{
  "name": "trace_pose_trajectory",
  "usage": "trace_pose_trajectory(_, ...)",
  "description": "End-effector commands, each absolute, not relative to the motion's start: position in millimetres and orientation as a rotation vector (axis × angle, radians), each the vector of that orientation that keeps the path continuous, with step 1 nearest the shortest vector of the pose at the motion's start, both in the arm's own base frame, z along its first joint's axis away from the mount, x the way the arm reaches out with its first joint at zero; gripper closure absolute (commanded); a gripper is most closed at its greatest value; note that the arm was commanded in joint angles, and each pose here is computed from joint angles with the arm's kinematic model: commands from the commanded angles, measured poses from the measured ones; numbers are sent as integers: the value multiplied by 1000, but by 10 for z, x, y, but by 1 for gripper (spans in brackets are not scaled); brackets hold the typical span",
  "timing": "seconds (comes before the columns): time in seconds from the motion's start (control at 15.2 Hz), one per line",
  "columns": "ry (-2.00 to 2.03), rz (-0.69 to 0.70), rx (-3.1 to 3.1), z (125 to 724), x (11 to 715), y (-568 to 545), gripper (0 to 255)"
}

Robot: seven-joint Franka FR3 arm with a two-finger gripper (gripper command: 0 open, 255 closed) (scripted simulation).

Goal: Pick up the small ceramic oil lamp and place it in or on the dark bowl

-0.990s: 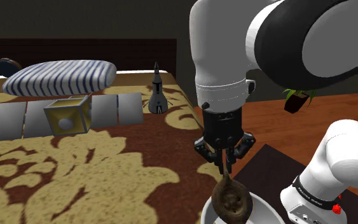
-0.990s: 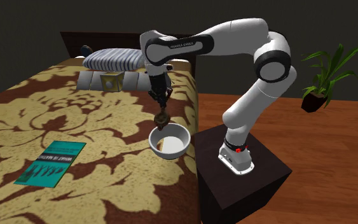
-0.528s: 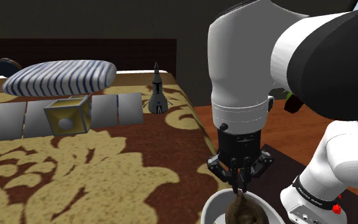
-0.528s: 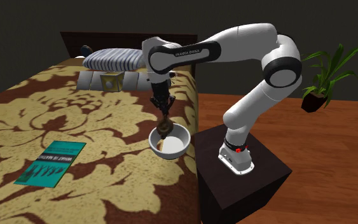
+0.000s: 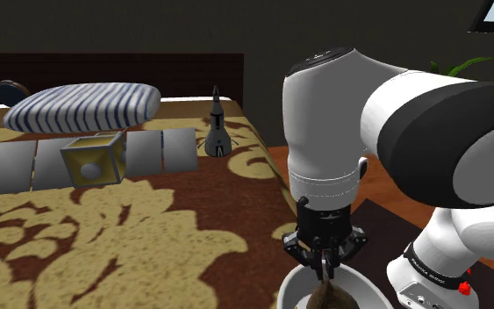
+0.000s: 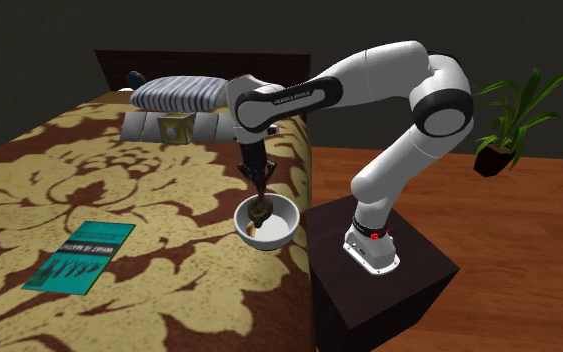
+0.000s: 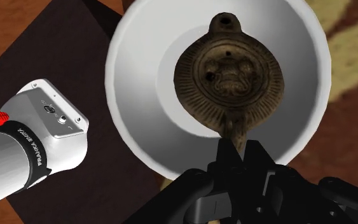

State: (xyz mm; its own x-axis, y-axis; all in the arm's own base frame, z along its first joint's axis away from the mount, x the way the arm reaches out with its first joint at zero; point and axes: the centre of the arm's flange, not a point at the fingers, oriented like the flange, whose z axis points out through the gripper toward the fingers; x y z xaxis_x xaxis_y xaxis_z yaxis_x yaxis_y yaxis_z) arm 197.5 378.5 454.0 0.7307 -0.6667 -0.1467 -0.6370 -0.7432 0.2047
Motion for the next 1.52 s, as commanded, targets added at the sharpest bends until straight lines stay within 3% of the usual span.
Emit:
trace_pose_trajectory(0.0, -1057, -317, 2791, 4435, 1980, 3787, 255)
trace_pose_trajectory(0.79, -1057, -317, 2791, 4197, 1980, 3787, 255)
trace_pose_trajectory(0.86, -1057, -317, 2791, 4197, 1980, 3787, 0)
trace_pose_trajectory(1.19, -1057, -317, 2791, 4197, 1980, 3787, 0)
trace_pose_trajectory(1.45, -1057, -317, 2791, 4681, 2102, 3815, 0)
